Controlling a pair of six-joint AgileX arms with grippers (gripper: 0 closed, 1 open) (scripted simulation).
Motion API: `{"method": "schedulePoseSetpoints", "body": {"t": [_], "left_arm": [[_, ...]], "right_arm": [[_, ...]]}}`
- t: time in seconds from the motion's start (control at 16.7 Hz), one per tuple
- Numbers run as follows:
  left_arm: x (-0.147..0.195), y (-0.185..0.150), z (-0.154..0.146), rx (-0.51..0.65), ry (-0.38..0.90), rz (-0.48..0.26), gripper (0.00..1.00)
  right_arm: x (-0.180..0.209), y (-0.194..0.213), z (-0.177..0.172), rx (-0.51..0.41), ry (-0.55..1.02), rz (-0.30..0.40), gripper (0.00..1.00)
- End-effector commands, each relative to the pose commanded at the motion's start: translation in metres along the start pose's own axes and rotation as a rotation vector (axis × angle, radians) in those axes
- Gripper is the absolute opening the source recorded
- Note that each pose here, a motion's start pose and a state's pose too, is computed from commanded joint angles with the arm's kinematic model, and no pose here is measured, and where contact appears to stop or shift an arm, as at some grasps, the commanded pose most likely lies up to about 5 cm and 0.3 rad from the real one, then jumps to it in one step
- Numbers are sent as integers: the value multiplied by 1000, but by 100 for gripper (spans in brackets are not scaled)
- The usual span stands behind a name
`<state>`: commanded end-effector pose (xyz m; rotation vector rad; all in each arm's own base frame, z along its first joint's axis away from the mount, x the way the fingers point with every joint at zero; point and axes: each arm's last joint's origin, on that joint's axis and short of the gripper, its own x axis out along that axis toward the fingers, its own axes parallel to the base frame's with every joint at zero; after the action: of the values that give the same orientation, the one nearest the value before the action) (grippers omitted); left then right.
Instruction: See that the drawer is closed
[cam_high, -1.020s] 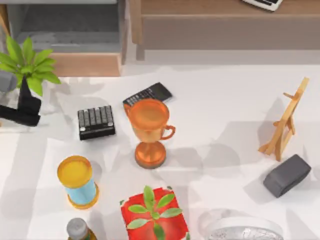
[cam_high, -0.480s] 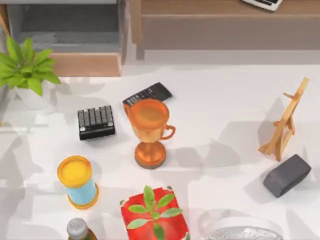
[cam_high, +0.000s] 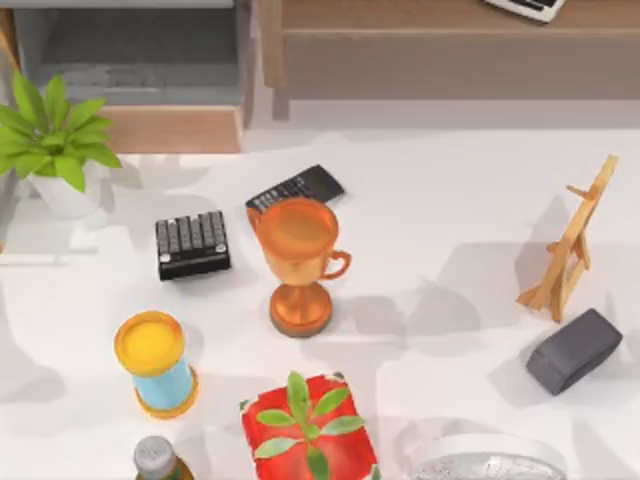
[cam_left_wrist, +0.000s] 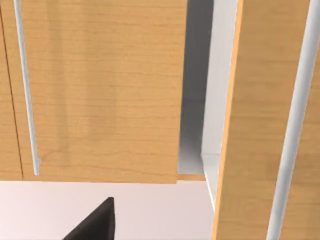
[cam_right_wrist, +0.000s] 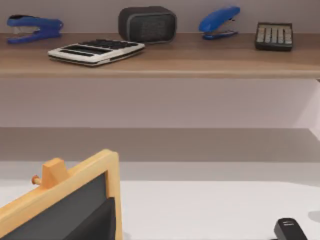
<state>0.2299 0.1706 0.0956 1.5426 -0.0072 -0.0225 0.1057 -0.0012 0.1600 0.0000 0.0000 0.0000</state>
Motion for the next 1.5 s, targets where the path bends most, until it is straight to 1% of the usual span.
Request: {"method": "schedulePoseSetpoints", "body": {"t": [0.12,0.42,0.72,0.96,1.5], "left_arm": [[-1,0,-4,29,-1,9,100],[1,0,-3,27,-3,8,100],[23,0,-4,29,-1,10,100],[24,0,-4,29,-1,10,100],[24,0,-4,29,-1,10,32]], "right_arm": [[0,0,0,0,0,0,100],[0,0,0,0,0,0,100],[0,0,0,0,0,0,100],[0,0,0,0,0,0,100],[0,0,0,0,0,0,100]]}}
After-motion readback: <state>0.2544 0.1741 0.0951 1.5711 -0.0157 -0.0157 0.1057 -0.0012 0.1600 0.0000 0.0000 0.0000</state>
